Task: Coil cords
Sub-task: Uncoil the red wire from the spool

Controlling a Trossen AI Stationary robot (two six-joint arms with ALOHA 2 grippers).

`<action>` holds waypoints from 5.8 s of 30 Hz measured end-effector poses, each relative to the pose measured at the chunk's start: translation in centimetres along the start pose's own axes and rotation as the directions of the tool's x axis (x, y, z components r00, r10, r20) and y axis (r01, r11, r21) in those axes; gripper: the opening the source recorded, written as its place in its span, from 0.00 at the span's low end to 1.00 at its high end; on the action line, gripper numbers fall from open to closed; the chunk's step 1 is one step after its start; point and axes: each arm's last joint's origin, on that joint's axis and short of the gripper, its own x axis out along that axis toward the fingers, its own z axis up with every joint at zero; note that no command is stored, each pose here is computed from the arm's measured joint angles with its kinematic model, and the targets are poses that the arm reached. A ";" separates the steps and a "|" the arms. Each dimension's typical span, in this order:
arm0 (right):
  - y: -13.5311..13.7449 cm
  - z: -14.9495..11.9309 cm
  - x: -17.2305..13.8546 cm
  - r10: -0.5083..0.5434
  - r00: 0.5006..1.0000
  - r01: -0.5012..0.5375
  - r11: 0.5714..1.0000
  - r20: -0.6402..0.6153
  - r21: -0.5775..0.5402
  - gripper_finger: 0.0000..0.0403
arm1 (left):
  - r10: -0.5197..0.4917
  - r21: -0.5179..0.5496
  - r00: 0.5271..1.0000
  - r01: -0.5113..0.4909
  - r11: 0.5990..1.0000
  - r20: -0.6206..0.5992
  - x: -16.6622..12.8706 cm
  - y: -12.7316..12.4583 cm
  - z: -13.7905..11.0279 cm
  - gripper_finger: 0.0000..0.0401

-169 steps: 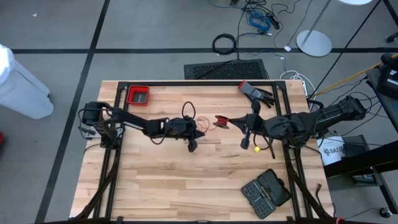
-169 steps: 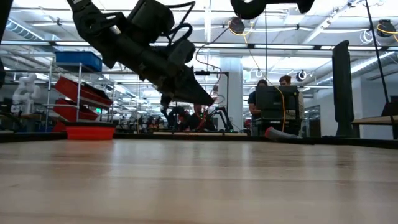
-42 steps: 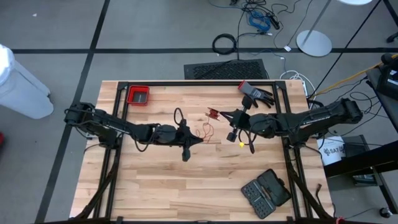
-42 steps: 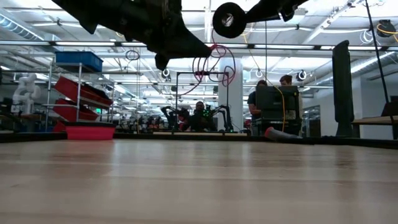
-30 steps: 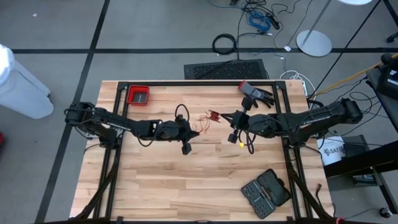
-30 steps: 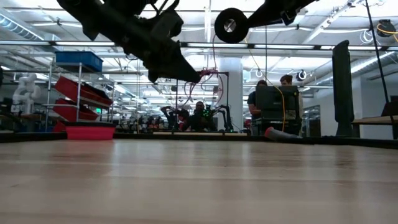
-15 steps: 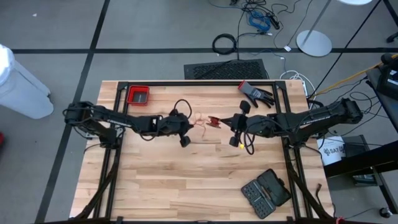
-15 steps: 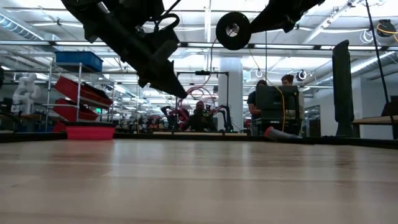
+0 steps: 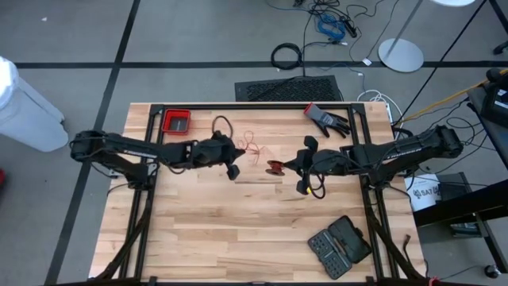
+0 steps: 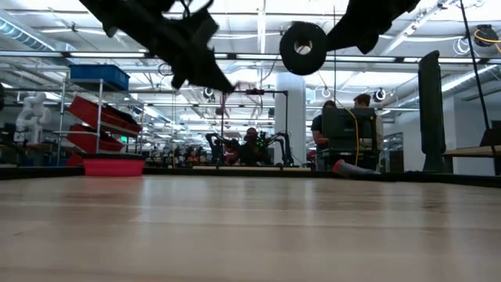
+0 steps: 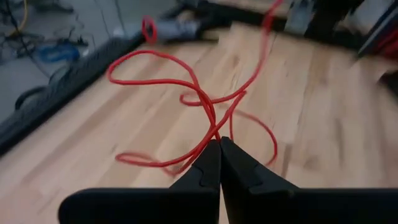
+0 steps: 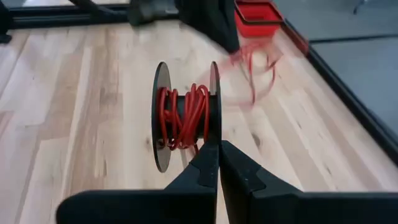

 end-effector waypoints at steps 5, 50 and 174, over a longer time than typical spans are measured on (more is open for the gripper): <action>0.0 -0.2 0.1 -0.009 1.000 0.010 1.000 -0.024 0.030 0.00 | -0.038 -0.006 0.994 0.039 0.999 0.100 -2.5 -0.1 1.8 0.01; -0.9 1.3 1.0 -0.496 0.850 0.521 0.843 0.179 -0.137 0.00 | -0.691 0.079 0.703 0.689 0.720 0.165 -1.2 -9.2 -0.3 0.01; 0.0 1.5 -6.0 -0.265 0.925 0.289 0.956 0.274 -0.052 0.00 | -0.159 0.213 0.938 0.095 0.973 0.308 9.6 -11.3 -5.4 0.52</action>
